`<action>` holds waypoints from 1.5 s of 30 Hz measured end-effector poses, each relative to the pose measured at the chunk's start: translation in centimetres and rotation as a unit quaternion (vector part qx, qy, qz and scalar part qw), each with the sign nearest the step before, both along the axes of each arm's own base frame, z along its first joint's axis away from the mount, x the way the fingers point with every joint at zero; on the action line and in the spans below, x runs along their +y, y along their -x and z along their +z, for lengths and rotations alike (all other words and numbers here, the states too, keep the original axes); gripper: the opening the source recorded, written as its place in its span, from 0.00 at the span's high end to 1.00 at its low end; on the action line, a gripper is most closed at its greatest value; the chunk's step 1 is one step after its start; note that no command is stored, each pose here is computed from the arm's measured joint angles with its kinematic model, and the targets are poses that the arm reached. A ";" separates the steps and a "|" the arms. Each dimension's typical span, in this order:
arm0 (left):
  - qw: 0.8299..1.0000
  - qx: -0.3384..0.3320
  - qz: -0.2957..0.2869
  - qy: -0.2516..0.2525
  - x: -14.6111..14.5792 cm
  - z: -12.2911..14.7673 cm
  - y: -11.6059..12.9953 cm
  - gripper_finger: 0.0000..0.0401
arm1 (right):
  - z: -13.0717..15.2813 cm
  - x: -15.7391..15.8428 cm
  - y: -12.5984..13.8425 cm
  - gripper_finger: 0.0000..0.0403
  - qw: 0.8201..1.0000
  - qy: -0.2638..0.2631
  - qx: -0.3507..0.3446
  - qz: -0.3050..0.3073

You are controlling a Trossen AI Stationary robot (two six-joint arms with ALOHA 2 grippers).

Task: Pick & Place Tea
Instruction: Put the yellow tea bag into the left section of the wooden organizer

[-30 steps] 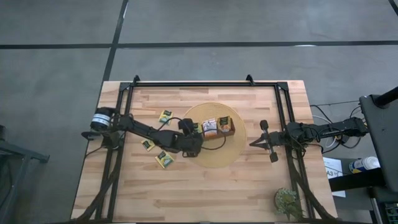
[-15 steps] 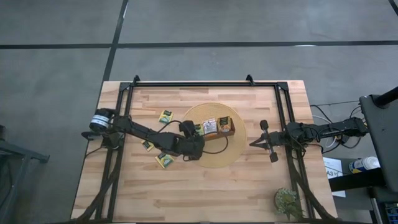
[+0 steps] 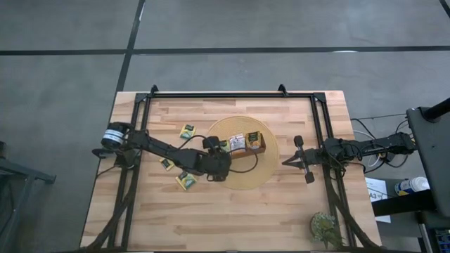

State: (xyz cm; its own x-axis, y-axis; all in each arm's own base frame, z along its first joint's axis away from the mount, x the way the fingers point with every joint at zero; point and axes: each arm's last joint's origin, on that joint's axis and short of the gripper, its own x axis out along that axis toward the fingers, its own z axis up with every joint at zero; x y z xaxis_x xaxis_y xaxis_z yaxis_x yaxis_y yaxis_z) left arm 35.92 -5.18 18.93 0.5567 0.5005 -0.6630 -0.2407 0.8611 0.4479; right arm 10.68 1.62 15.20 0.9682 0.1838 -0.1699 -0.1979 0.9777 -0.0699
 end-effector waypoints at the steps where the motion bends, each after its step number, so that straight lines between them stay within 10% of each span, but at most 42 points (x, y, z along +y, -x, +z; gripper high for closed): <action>1: 1.000 0.000 -0.004 0.000 0.0 0.0 0.0 0.73 | 0.0 0.0 0.0 0.98 1.000 0.000 0.000 0.000; 9: 1.000 -0.005 -0.013 -0.005 0.0 0.1 -0.2 0.99 | 0.0 0.0 0.0 0.98 1.000 0.000 0.000 0.000; 45: 0.998 -0.012 0.024 0.057 2.7 -1.5 0.1 1.00 | 0.0 0.0 0.0 0.98 1.000 0.000 0.000 0.000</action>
State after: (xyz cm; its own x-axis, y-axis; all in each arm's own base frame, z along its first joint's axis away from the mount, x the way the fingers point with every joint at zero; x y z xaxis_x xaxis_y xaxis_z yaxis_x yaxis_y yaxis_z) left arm 35.77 -2.53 17.42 0.5503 0.4494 -0.7037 -0.2919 0.8932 0.3422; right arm 10.68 1.62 15.19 0.9680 0.1841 -0.1704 -0.1982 0.9777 -0.0698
